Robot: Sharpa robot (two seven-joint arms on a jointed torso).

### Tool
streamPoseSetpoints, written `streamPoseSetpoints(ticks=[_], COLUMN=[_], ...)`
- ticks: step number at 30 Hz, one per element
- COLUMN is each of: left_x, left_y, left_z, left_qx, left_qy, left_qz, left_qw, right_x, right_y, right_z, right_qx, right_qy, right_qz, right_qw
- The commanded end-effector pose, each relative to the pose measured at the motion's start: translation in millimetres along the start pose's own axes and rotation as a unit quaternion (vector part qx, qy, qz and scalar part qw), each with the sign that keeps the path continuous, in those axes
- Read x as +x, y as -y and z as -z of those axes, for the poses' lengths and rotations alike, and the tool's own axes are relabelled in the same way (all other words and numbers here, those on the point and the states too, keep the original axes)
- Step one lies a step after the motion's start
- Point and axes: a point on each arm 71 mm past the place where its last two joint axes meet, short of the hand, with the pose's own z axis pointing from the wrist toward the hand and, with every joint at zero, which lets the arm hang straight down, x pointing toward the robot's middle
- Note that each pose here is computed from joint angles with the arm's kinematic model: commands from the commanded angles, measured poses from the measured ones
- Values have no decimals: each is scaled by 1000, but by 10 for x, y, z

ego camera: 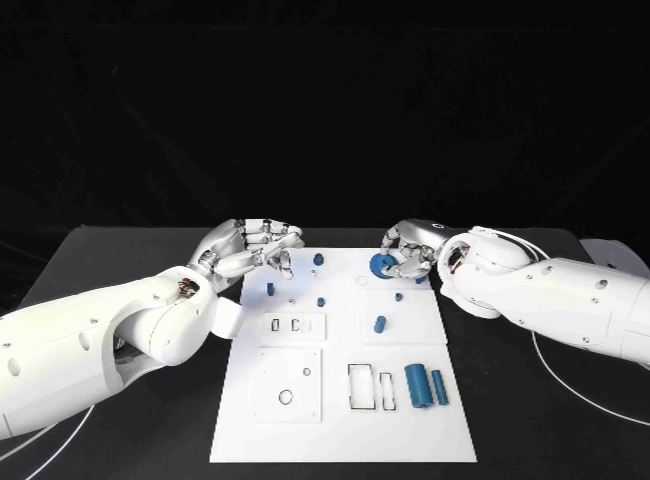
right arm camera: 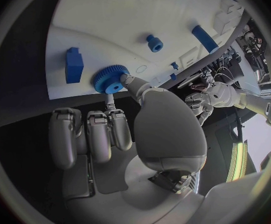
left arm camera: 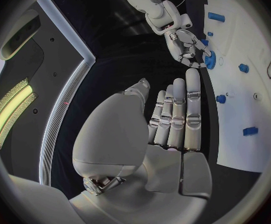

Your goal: Assemble the parts on the task board

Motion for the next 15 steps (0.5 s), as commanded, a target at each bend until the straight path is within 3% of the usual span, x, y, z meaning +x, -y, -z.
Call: streamPoseSetpoints(ticks=[1,8,15], left_x=[23,22,18], left_y=[9,7,5], left_z=[-7,-9,-12], left_qx=[2,1,1], left_qy=[-9,-9,-8], left_qz=[5,6,5], left_qw=[1000,1000,1000], right_x=[18,-21,-21], right_y=[-49,-238,-580], right_z=[16,43,47], right_qx=[-12,-42,-80], right_qy=[26,71,90], right_qz=[41,46,51], right_qw=[999,996,991])
